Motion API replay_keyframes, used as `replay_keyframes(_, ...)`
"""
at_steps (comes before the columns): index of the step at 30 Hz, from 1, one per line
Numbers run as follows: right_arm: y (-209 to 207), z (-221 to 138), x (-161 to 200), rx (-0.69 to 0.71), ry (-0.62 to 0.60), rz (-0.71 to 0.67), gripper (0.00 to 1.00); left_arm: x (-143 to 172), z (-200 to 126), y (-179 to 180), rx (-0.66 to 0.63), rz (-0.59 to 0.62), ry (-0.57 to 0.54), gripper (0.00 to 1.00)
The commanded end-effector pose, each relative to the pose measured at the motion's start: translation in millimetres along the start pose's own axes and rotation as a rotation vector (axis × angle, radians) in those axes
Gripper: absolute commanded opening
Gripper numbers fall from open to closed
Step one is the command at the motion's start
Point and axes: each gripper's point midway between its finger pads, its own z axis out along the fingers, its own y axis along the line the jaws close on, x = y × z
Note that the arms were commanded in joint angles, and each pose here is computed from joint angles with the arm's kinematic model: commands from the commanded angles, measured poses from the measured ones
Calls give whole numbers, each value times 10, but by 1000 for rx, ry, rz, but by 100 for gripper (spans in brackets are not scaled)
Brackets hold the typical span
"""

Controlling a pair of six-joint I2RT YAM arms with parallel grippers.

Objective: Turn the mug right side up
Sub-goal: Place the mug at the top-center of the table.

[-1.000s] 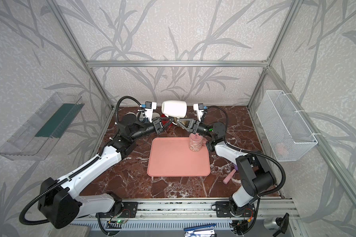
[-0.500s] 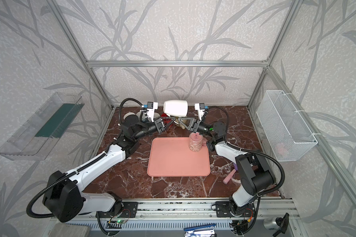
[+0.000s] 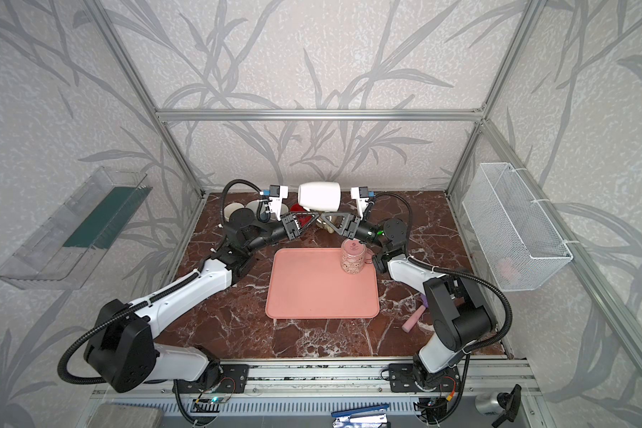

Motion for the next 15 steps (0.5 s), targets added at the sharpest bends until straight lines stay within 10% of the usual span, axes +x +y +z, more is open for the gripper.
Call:
replay_keyframes(1, 360, 38, -147, -94, -33, -120, 14, 90, 37, -5, 22, -5, 22, 0)
replay_keyframes(10, 329, -41, -202, -71, -67, -121, 0, 114, 10, 24, 12, -13, 23, 0)
replay_keyframes(15, 281, -125, -192, -46, -79, -111, 0, 108, -121, 78, -65, 19, 33, 19)
